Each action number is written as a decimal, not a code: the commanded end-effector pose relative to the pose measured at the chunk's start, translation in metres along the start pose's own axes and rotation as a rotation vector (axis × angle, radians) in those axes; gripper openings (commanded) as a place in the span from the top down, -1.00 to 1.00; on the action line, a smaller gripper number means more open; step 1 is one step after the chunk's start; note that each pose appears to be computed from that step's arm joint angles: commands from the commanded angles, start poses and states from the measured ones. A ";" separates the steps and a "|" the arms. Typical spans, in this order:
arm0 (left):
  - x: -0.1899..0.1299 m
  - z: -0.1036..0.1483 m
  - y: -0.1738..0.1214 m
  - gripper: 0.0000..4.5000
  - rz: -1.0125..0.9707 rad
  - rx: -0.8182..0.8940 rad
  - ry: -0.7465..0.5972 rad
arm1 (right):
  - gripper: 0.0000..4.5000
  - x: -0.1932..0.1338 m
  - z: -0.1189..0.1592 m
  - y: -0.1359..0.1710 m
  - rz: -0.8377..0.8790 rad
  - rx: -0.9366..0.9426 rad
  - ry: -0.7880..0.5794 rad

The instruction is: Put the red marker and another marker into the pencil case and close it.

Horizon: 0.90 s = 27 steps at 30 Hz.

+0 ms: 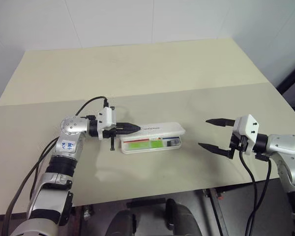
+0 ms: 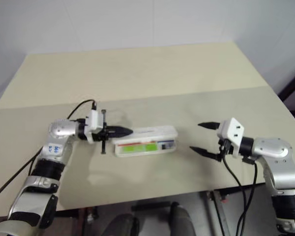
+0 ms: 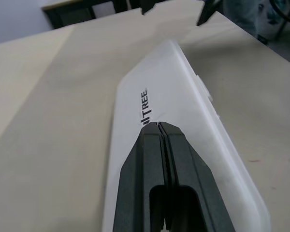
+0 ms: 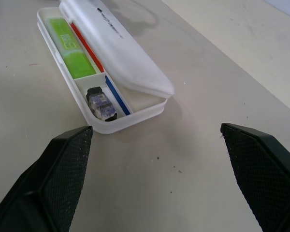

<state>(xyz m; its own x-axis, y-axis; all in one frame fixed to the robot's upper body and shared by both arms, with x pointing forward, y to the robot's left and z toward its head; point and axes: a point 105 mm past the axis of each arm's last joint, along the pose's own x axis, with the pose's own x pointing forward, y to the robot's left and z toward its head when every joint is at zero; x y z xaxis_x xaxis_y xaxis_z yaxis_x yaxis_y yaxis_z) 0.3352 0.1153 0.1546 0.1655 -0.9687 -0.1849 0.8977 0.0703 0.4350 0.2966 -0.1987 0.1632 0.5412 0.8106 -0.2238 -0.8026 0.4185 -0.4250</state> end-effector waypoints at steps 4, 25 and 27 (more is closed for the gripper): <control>0.013 -0.009 -0.008 0.99 -0.076 0.028 0.111 | -1.00 -0.003 0.014 0.002 -0.043 -0.040 -0.048; 0.036 -0.016 -0.017 0.99 -0.133 0.037 0.206 | -1.00 0.004 0.022 0.013 -0.090 -0.037 -0.096; 0.038 -0.019 -0.016 0.99 -0.124 0.017 0.233 | -1.00 0.006 0.024 0.013 -0.089 -0.038 -0.104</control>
<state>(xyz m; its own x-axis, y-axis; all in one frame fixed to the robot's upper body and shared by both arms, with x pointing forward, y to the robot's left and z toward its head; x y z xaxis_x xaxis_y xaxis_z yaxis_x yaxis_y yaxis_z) 0.3333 0.0832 0.1293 0.1335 -0.9149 -0.3809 0.9074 -0.0417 0.4182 0.2849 -0.1821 0.1636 0.5813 0.8022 -0.1361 -0.7602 0.4757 -0.4425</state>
